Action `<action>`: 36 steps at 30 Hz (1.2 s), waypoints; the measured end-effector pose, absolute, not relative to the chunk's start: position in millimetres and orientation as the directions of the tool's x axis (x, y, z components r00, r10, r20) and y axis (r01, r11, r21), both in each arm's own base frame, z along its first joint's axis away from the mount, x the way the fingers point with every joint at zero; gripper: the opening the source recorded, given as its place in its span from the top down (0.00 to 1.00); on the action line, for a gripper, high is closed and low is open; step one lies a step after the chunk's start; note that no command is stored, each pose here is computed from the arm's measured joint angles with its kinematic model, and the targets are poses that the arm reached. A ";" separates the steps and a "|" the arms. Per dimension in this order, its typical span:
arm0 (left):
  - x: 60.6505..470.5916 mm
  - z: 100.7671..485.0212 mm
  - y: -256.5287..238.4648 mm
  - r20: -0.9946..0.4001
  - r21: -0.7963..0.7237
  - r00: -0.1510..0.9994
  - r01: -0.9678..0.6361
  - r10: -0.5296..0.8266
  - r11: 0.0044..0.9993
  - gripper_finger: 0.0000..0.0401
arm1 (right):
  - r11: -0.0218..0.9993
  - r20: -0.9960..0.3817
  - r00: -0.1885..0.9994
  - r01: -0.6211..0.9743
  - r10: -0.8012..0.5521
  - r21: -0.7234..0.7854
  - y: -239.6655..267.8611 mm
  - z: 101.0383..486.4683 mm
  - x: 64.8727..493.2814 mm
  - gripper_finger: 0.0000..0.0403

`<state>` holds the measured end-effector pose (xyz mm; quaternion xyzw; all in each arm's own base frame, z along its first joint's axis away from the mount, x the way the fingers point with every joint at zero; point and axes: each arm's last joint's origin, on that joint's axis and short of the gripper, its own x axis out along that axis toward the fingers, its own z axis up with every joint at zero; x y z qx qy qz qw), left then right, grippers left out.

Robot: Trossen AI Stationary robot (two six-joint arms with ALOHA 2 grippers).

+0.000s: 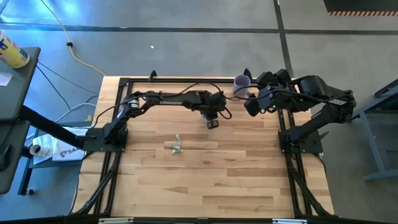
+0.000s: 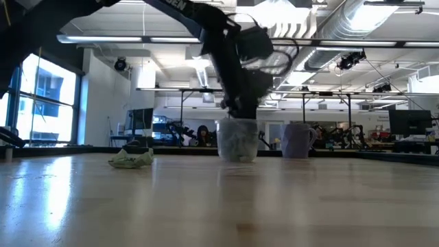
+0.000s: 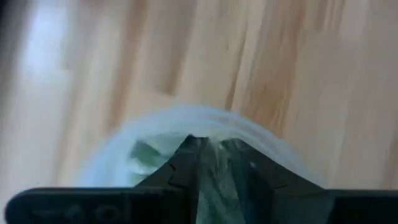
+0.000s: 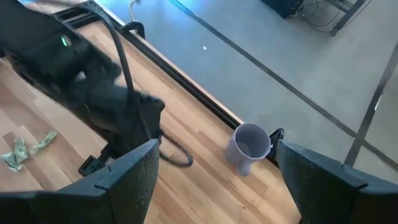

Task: Pick and place Stevia / Truvia into bins
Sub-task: Put the stevia packet into the transparent container

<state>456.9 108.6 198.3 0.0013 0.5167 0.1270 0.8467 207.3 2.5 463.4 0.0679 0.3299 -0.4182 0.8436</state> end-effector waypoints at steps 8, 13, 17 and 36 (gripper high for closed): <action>451.0 277.1 111.4 -0.792 0.218 0.511 -0.276 0.335 0.936 0.69 | 0.640 -0.612 0.432 0.751 -0.663 -0.163 2.4 463.4 207.2 0.22; 426.8 319.3 95.6 -0.881 0.213 0.371 -0.241 0.293 0.947 0.69 | 0.643 -0.616 0.434 0.749 -0.657 -0.158 2.6 463.3 207.3 0.22; 405.5 318.9 57.8 -0.975 0.083 0.193 -0.141 0.110 0.987 0.68 | 0.648 -0.622 0.437 0.746 -0.650 -0.154 2.9 463.1 207.4 0.22; 326.7 206.0 -22.4 -0.980 0.010 0.084 -0.882 0.180 0.471 0.68 | 0.669 -0.622 0.437 0.717 -0.650 -0.196 2.8 463.2 207.3 0.22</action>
